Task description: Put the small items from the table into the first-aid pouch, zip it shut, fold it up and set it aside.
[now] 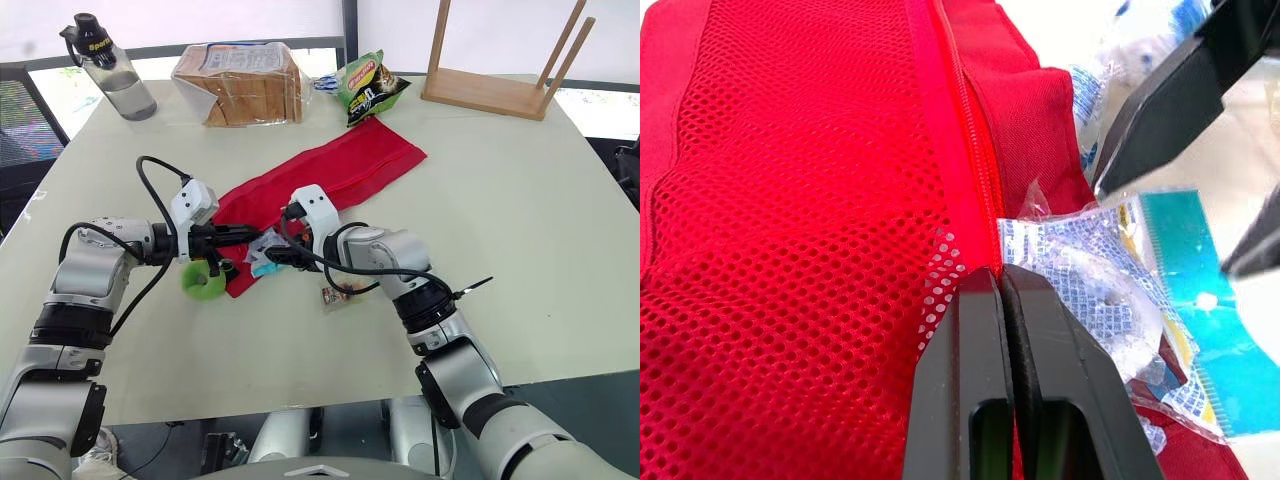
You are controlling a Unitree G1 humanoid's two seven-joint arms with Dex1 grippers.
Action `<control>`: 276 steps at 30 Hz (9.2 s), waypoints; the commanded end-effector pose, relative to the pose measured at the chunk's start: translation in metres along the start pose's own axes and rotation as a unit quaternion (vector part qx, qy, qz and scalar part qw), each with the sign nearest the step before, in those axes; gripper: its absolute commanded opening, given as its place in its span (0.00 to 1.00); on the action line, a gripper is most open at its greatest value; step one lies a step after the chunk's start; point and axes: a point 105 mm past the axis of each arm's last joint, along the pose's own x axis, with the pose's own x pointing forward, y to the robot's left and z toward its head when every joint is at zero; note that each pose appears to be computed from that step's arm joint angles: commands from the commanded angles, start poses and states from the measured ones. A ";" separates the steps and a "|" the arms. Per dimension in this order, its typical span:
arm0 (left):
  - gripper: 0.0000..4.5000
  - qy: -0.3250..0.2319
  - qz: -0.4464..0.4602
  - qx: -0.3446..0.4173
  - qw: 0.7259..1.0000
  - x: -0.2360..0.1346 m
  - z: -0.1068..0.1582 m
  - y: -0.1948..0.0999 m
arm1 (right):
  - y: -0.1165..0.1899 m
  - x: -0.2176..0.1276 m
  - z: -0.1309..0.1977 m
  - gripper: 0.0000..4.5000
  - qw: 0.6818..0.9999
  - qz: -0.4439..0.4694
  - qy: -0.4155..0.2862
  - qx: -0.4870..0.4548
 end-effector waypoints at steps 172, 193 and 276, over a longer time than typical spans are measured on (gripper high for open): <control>0.73 0.003 0.151 0.038 0.988 0.054 0.054 0.039 | -0.026 -0.295 0.045 1.00 0.928 -0.093 -0.170 -0.319; 0.01 0.008 0.081 0.237 0.968 0.120 0.045 0.021 | -0.022 -0.269 0.038 1.00 0.931 -0.094 -0.151 -0.319; 0.69 -0.015 0.054 0.158 0.986 0.136 0.061 0.006 | -0.034 -0.261 0.006 1.00 0.937 -0.104 -0.101 -0.316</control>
